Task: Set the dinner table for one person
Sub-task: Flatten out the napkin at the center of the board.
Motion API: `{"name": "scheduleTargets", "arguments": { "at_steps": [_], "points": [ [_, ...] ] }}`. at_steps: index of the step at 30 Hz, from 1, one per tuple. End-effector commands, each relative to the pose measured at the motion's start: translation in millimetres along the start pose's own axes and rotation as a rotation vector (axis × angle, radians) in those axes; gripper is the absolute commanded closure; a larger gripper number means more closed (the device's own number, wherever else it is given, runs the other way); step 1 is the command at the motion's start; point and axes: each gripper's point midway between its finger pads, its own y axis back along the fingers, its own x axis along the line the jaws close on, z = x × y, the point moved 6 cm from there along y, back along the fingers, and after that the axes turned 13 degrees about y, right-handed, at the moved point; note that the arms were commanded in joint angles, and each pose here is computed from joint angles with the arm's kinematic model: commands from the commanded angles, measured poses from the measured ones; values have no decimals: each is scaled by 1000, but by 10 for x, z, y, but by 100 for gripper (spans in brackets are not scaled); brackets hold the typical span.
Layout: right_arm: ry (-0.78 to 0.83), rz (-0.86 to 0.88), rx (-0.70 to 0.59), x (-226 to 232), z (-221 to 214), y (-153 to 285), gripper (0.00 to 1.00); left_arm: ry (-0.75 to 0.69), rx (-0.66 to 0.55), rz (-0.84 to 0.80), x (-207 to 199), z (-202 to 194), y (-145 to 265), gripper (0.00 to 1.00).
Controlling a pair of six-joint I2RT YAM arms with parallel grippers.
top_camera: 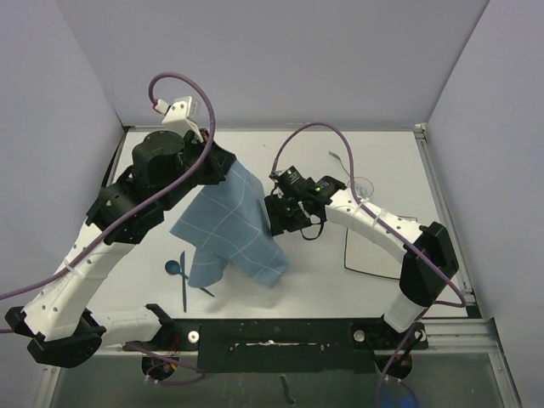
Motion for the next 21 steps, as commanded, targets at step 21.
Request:
{"name": "scheduleTargets", "arguments": {
  "at_steps": [21],
  "points": [
    [20,-82,-243,-80,312,1133,46,126,255,25,83,-1304,-868,100]
  ]
}}
